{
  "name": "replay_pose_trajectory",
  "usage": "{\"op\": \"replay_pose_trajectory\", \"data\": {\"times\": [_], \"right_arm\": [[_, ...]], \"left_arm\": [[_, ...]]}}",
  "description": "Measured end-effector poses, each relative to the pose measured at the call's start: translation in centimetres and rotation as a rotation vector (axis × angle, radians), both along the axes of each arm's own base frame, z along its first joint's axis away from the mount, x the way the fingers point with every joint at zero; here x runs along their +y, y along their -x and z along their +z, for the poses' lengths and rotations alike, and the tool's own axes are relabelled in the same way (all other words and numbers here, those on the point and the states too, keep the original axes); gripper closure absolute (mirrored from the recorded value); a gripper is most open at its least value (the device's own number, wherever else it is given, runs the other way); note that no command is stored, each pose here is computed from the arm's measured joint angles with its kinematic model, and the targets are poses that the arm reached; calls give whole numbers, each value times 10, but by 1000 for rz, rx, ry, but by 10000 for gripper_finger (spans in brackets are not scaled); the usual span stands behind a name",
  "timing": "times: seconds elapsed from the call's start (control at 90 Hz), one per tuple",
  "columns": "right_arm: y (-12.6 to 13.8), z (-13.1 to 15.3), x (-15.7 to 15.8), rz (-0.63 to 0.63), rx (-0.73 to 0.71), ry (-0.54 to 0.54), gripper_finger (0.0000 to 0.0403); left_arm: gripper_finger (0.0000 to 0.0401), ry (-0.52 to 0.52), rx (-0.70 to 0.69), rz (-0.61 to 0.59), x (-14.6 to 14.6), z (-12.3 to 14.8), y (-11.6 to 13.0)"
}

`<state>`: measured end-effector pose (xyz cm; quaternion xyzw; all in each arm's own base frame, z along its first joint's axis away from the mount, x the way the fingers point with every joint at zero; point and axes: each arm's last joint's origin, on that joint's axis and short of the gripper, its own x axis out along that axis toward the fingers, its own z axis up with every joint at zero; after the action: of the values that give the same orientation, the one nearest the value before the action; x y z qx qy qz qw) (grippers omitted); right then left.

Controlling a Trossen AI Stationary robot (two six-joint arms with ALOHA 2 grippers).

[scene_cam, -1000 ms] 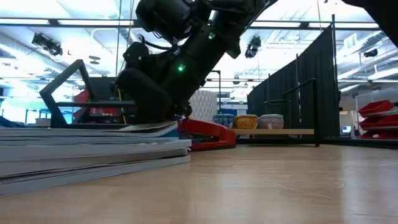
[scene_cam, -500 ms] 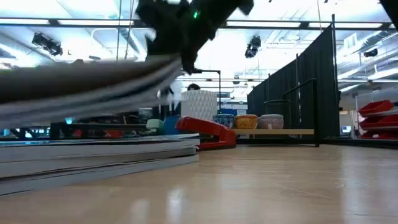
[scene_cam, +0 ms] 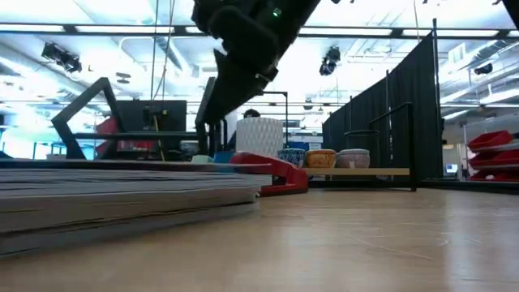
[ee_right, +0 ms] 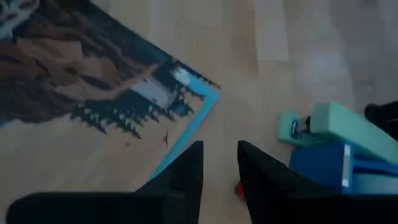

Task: Stock shelves
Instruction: Adjust all the stacked books

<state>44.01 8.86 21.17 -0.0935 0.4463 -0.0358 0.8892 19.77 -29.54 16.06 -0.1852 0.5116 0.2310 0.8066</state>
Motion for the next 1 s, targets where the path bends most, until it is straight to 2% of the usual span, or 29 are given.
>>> {"op": "replay_pose_trajectory", "data": {"times": [0.111, 0.289, 0.389, 0.456, 0.533, 0.611, 0.811, 0.922, 1.0], "right_arm": [[10, -2, 10, 63, 86, 6, 319], [35, -12, 51, 289, 255, -40, 321], [46, -24, 74, 401, 268, -122, 327], [49, -30, 87, 439, 231, -175, 327], [50, -38, 99, 438, 153, -222, 328], [53, -50, 99, 400, 123, -251, 328], [55, -72, 84, 264, 84, -238, 328], [53, -76, 74, 221, 58, -242, 328], [53, -81, 66, 200, 61, -241, 328]], "left_arm": [[401, -9, 50, 41, -2, 19, 0], [401, 29, 225, 136, -2, 62, -2], [401, -38, 275, 197, 17, 71, -13], [401, -123, 329, 242, 38, 72, -18], [401, -208, 414, 248, 63, 67, -24], [401, -215, 473, 208, 88, 54, -33], [401, -110, 475, 135, 145, 12, -39], [401, -66, 459, 106, 165, -5, -35], [401, 1, 445, 47, 169, -15, -34]]}}
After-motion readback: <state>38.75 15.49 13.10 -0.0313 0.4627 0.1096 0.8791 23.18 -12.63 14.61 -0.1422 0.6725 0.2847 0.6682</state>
